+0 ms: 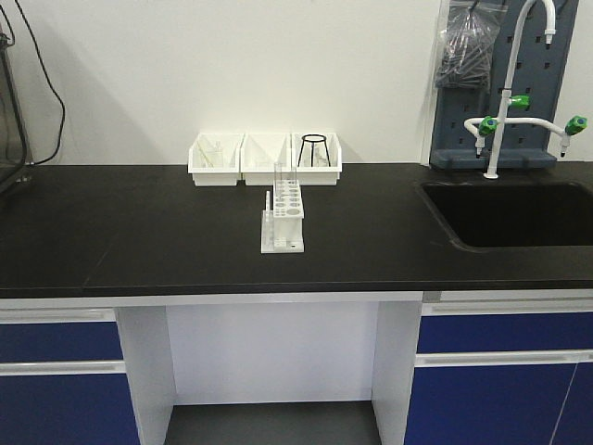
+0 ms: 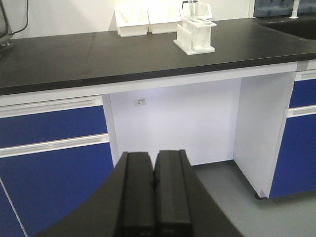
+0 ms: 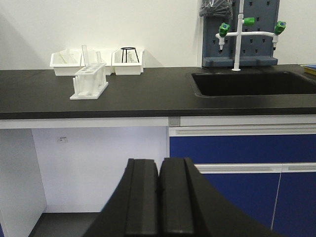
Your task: Flip and reinsert test tube from rack
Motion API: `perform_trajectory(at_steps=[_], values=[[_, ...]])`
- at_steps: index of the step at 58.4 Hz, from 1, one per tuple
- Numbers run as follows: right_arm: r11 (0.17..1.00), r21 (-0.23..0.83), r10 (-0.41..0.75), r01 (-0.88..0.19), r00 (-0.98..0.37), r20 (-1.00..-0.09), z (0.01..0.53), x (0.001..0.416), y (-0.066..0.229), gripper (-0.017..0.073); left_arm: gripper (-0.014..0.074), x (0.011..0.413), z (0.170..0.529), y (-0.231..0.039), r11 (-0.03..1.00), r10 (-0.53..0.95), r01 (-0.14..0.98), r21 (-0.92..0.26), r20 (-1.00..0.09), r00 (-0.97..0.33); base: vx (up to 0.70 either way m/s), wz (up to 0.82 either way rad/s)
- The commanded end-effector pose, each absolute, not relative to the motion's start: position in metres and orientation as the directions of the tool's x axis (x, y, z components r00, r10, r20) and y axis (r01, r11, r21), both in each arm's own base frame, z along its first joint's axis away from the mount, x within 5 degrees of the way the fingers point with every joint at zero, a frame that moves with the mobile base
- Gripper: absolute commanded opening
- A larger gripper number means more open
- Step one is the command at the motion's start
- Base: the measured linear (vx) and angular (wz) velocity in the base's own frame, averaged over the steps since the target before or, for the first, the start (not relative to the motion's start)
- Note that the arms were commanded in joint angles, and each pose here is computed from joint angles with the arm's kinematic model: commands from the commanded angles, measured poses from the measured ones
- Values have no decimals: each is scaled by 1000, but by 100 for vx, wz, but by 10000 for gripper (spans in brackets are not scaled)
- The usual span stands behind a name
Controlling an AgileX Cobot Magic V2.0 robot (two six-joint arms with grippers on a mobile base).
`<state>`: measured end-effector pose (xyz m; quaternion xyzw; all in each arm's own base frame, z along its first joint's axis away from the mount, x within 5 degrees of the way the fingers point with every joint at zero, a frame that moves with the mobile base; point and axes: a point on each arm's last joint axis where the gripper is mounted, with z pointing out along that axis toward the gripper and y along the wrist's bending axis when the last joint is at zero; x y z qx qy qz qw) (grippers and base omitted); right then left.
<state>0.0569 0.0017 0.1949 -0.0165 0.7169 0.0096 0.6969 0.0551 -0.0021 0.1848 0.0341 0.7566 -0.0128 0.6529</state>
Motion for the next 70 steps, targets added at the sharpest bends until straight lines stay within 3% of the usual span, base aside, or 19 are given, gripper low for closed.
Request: perform_trajectory(at_steps=[1,33,70], values=[[999,-21,-19,-36,62,-998,202,56,2,-10,-7,55,194,-3,997,16,80,11,-998,-57,2,-1],[999,-21,-19,-36,62,-998,202,56,2,-10,-7,55,194,-3,997,16,80,11,-998,-57,11,-2],[999,-21,-19,-36,62,-998,202,56,2,-10,-7,55,194,-3,997,16,80,11,-998,-57,35,1]])
